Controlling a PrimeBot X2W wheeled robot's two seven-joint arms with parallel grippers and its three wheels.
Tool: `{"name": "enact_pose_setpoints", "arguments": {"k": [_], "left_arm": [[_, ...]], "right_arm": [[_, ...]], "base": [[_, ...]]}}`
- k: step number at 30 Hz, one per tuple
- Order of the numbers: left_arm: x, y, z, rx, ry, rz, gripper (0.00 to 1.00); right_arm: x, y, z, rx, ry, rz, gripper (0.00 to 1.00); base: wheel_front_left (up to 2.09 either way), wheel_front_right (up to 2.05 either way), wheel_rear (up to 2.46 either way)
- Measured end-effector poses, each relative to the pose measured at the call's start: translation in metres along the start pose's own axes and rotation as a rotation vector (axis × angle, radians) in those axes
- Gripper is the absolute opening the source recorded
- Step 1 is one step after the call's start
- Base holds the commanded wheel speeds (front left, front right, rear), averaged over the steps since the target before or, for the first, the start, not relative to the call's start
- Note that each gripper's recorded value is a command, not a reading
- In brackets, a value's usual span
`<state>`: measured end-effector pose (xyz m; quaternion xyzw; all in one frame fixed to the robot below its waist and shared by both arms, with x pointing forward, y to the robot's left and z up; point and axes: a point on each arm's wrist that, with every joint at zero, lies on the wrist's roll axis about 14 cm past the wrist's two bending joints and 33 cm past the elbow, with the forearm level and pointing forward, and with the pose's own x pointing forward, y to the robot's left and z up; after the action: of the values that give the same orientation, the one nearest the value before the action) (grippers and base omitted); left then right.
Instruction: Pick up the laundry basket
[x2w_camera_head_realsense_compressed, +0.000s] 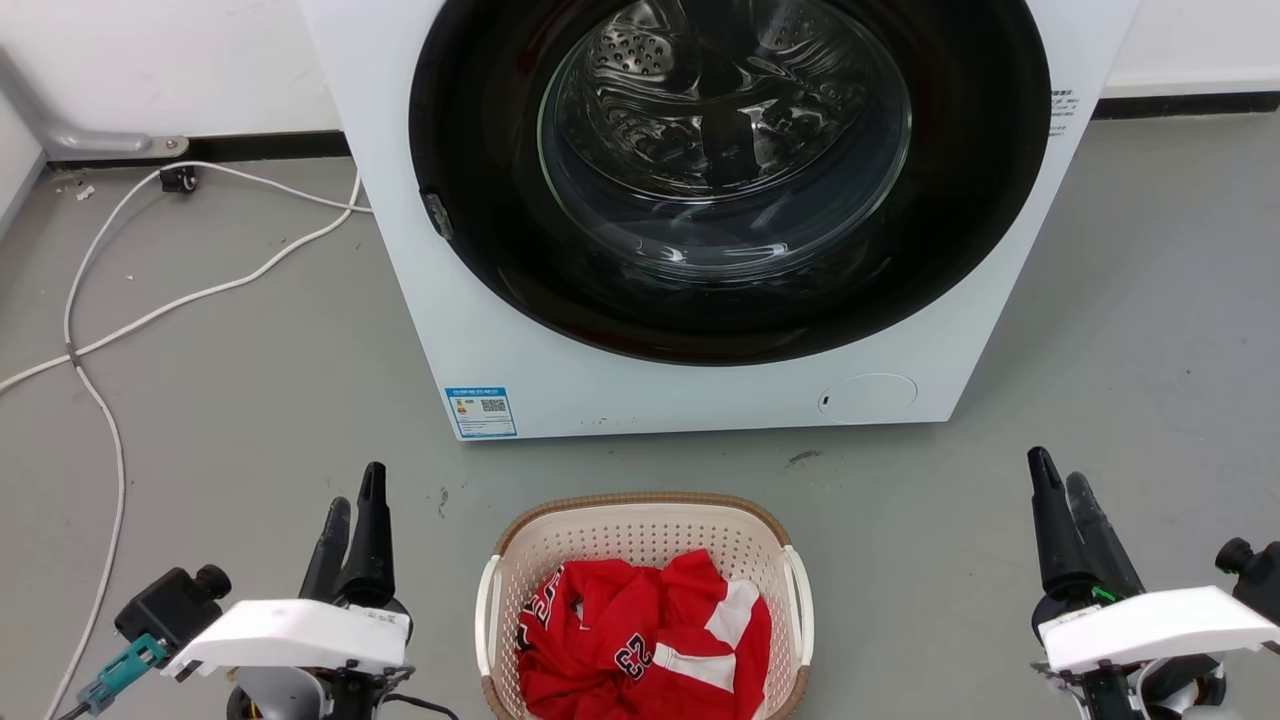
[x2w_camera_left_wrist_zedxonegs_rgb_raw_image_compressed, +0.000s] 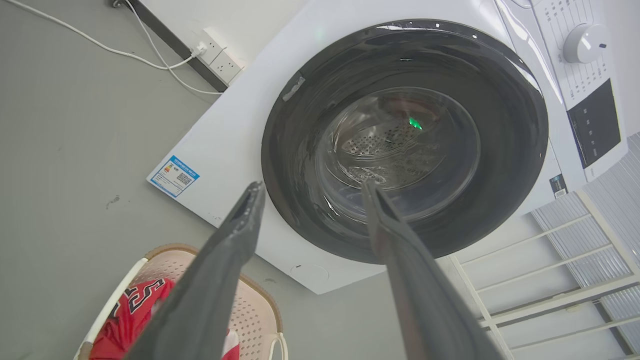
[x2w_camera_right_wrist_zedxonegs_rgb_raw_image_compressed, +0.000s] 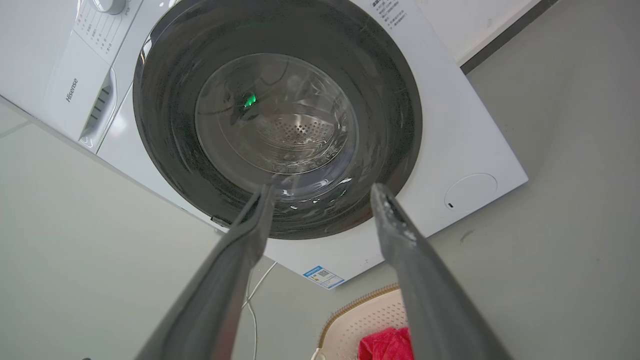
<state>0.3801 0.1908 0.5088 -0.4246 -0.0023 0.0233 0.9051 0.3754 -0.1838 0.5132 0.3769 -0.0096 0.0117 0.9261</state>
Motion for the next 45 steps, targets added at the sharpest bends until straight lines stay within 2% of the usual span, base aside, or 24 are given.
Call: {"name": "enact_pose_setpoints", "arguments": {"k": [11, 25, 45], "left_arm": [[-0.003, -0.004, 0.002, 0.165, -0.023, -0.015, 1.00], [-0.006, -0.008, 0.003, 0.324, -0.049, -0.036, 1.00], [-0.009, -0.014, 0.002, 0.537, -0.078, -0.060, 1.00]], "right_arm": [[-0.002, 0.008, 0.001, -0.177, -0.015, 0.031, 1.00], [-0.004, 0.016, 0.000, -0.364, -0.028, 0.069, 1.00], [-0.007, 0.024, -0.003, -0.582, -0.042, 0.114, 1.00]], "base": [[0.00, 0.00, 0.00], [0.00, 0.00, 0.00], [0.00, 0.00, 0.00]]}}
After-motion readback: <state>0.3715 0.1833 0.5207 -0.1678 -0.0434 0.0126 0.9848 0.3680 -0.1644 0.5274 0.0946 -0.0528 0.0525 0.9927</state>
